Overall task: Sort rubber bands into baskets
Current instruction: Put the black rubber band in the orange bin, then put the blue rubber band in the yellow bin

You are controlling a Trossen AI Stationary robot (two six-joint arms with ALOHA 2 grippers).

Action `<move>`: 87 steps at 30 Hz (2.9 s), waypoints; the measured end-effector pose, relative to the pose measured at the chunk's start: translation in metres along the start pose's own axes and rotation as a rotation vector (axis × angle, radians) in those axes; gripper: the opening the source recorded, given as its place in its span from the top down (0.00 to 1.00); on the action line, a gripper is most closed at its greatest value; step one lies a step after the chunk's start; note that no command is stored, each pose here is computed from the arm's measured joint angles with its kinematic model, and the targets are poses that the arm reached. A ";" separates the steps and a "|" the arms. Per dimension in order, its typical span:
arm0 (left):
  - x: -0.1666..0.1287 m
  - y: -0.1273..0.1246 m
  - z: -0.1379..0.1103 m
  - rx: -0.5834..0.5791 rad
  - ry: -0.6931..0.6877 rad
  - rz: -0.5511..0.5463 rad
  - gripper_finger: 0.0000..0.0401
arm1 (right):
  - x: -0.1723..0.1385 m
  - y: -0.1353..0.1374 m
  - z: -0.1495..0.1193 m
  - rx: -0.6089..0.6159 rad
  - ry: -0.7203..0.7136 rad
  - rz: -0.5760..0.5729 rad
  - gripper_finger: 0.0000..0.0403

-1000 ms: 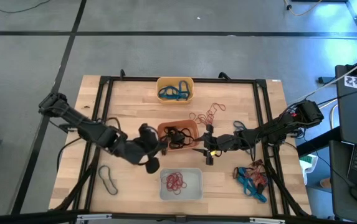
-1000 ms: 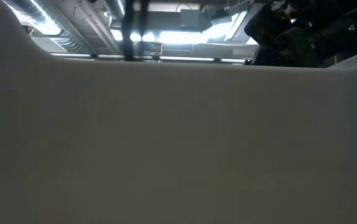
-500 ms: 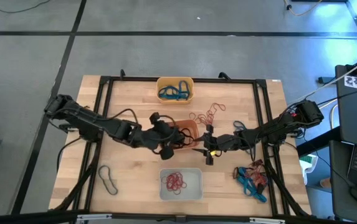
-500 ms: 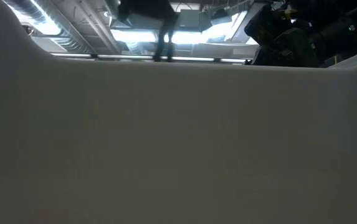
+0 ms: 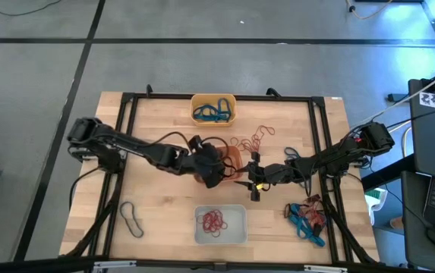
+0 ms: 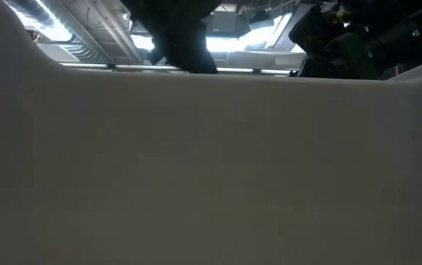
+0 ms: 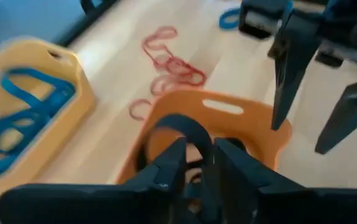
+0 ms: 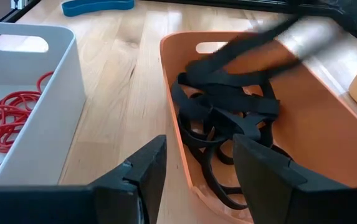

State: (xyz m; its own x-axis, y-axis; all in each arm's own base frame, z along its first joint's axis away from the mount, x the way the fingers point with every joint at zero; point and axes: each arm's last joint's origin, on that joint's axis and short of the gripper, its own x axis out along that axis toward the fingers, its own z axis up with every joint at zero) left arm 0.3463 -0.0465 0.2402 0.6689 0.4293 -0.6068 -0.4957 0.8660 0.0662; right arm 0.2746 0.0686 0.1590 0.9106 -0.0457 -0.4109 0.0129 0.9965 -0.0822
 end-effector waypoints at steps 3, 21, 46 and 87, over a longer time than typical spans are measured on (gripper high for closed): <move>0.002 0.003 -0.004 -0.001 0.097 -0.089 0.70 | 0.000 0.000 0.000 0.000 -0.001 0.000 0.55; -0.099 -0.013 -0.034 -0.087 0.532 -0.256 0.59 | 0.000 0.000 0.000 0.000 -0.001 0.000 0.55; -0.169 -0.034 -0.153 -0.492 0.889 0.147 0.58 | 0.000 0.000 0.001 0.010 -0.005 0.001 0.55; -0.139 -0.015 -0.231 -0.396 1.011 0.071 0.98 | 0.000 0.000 0.000 0.009 -0.005 -0.004 0.55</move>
State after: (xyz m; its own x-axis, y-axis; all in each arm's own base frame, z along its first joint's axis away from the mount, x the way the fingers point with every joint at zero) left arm 0.1328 -0.1787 0.1409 -0.0439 -0.0920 -0.9948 -0.7796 0.6258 -0.0235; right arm 0.2748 0.0685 0.1594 0.9124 -0.0490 -0.4064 0.0201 0.9970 -0.0752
